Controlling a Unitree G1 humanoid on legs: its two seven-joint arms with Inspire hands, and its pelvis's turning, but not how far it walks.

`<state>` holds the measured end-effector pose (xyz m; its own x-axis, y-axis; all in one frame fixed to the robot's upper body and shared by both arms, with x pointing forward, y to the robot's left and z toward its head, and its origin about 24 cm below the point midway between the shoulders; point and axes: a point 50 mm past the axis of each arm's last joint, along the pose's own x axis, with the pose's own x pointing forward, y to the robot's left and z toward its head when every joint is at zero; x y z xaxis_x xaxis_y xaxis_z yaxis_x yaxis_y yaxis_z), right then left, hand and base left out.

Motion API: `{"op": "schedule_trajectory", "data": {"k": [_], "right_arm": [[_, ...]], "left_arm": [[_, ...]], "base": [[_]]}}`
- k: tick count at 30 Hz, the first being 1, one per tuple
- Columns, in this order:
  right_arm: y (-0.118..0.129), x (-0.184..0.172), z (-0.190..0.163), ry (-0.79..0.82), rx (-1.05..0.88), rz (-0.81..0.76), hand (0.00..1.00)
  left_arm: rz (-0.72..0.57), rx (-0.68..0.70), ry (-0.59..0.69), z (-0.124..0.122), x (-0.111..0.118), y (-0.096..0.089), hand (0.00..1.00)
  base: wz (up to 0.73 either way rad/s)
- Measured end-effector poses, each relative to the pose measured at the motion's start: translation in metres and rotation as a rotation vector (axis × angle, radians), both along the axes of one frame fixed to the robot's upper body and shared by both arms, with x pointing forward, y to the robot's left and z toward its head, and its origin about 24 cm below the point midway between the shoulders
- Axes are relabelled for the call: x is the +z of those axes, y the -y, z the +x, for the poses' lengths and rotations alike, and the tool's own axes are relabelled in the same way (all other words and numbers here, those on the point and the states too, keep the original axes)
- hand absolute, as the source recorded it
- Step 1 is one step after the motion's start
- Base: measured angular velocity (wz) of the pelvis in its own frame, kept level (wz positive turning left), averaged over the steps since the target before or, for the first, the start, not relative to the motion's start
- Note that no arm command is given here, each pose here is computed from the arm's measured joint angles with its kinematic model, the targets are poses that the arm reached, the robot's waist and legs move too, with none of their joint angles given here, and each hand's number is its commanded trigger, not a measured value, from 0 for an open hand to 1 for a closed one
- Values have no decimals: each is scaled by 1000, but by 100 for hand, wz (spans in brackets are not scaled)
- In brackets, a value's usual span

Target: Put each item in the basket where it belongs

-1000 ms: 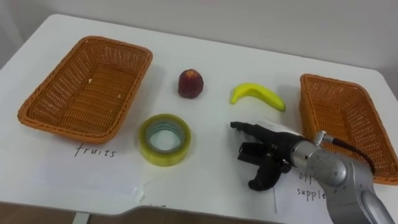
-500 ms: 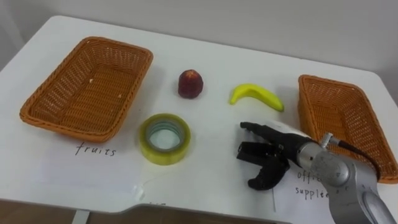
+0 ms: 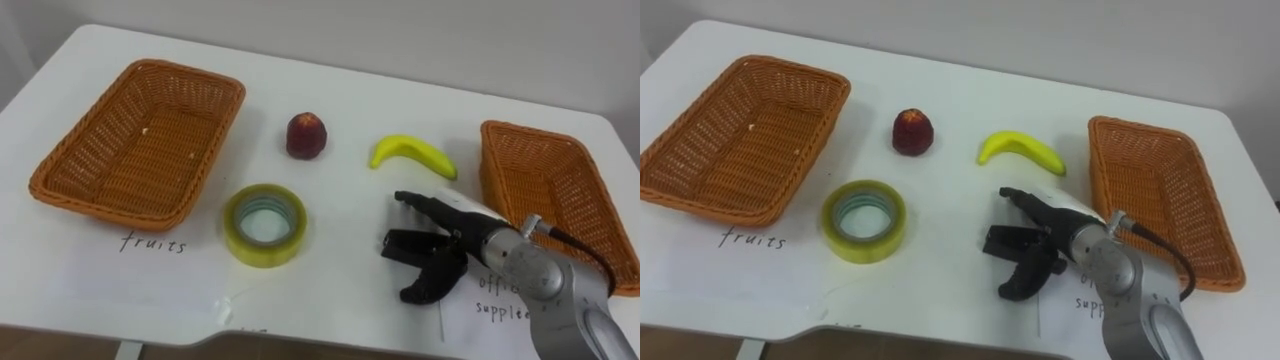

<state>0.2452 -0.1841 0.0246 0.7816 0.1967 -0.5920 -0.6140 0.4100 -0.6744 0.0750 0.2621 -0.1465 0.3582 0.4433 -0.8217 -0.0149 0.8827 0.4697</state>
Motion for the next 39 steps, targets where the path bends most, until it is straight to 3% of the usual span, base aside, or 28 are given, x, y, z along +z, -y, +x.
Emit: {"op": "schedule_trajectory", "data": {"k": [26, 27, 28, 29, 39], "right_arm": [[2, -3, -1, -51, -11, 5, 0], [1, -3, -1, -53, -10, 4, 10], [1, -3, -1, -54, -11, 4, 61], [1, -3, -1, -56, -11, 4, 100], [-3, 5, 8, 6, -10, -113, 100]], "left_arm": [[13, -17, 11, 7, 3, 0, 0], [14, -17, 11, 7, 3, 0, 0], [14, -17, 11, 7, 3, 0, 0], [14, -17, 10, 7, 3, 0, 0], [19, -15, -1, 6, 3, 0, 0]], "base": [[0], [0], [0], [0], [0]]}}
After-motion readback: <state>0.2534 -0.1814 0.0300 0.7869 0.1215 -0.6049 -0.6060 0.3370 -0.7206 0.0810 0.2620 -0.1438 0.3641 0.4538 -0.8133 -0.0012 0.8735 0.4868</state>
